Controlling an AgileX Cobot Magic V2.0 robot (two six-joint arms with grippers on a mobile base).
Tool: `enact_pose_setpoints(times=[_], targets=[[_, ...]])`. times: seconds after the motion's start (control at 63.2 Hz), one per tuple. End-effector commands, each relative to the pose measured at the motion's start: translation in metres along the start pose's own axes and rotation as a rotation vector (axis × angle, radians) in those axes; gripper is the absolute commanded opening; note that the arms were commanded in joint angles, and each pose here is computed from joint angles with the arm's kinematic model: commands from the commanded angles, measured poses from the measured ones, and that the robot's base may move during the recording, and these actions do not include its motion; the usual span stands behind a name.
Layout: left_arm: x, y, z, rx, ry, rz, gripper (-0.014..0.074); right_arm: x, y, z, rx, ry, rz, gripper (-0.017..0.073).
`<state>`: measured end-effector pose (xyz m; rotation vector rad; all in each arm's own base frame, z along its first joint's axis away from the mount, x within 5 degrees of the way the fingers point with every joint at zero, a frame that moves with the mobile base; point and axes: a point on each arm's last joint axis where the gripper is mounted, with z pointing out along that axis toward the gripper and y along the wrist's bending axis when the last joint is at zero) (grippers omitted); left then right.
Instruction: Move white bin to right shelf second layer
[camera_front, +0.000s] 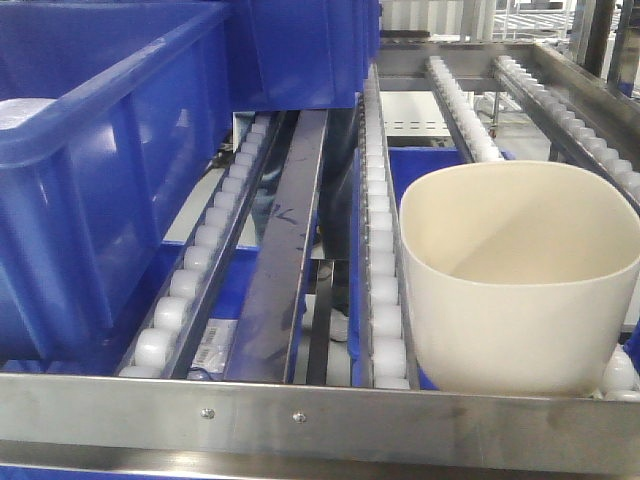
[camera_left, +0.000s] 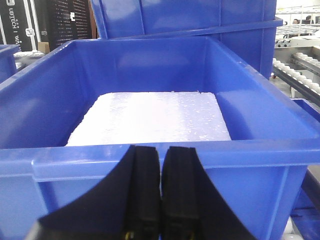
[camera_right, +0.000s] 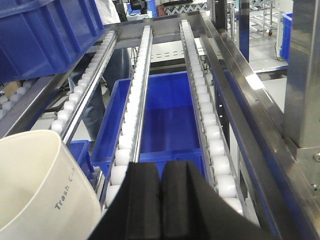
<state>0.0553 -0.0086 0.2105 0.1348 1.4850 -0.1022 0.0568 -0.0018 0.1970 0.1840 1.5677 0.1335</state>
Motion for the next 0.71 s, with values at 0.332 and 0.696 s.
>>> enact_pose_setpoints(times=[0.332, 0.696], targets=[[0.0026, 0.0005, -0.0005, -0.008, -0.067, -0.012, 0.0085, -0.0148, 0.0027, -0.0029, -0.02, -0.127, -0.01, 0.0056], [0.0026, 0.0005, -0.0005, -0.008, -0.067, -0.012, 0.0085, -0.0148, 0.0027, -0.0029, -0.02, -0.127, -0.01, 0.0056]])
